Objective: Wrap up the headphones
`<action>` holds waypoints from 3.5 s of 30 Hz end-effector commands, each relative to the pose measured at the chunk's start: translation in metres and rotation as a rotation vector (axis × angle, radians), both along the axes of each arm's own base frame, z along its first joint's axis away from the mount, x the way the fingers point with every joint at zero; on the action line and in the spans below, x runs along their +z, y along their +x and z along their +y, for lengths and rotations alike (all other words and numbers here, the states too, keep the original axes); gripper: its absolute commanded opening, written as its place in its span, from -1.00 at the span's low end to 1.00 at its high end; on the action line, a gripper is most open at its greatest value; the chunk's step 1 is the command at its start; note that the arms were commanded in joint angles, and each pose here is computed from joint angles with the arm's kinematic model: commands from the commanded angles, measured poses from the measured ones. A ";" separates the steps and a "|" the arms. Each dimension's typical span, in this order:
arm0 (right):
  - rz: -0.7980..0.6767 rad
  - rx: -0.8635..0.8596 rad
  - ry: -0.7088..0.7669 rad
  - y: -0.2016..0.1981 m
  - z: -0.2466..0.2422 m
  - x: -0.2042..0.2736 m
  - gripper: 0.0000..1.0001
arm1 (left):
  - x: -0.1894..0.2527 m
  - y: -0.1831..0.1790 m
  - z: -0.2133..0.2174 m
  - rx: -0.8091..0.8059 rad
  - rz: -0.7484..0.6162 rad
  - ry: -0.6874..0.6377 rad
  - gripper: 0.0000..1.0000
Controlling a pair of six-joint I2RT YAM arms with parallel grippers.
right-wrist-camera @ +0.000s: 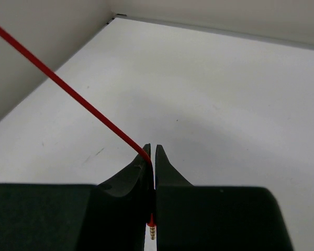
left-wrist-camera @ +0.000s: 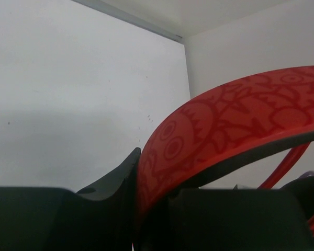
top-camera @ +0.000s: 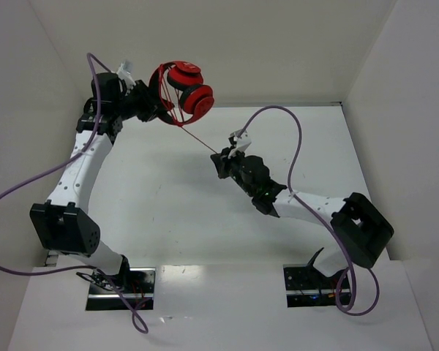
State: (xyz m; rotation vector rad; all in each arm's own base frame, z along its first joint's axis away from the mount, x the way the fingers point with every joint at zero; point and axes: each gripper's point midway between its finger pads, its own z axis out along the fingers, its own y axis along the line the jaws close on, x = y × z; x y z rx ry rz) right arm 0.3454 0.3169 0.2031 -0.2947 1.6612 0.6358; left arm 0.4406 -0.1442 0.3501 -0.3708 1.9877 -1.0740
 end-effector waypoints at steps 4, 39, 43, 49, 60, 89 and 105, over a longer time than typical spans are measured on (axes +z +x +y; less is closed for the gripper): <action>-0.059 -0.043 -0.219 0.012 -0.038 -0.030 -0.99 | 0.052 -0.060 -0.006 -0.157 -0.230 -0.014 -1.00; -0.173 0.013 -0.303 0.085 -0.027 -0.004 -0.99 | -0.214 -0.135 0.010 -0.452 0.234 0.320 -1.00; -0.193 -0.003 -0.277 0.088 -0.026 0.012 -0.99 | -0.227 -0.134 0.010 -0.447 0.262 0.354 -1.00; -0.228 -0.030 -0.267 0.090 -0.030 0.045 -0.99 | -0.259 -0.148 0.000 -0.496 0.314 0.495 -1.00; -0.075 -0.076 -0.336 0.085 -0.046 0.021 -0.99 | -0.279 -0.130 0.064 -0.209 0.412 0.855 -1.00; 0.248 0.002 -0.457 0.047 -0.058 -0.129 -0.99 | -0.352 -0.096 0.077 -0.334 0.699 1.284 -1.00; 0.316 0.000 -0.429 0.029 -0.065 -0.149 -0.94 | -0.343 -0.069 0.085 -0.271 0.647 1.500 -0.61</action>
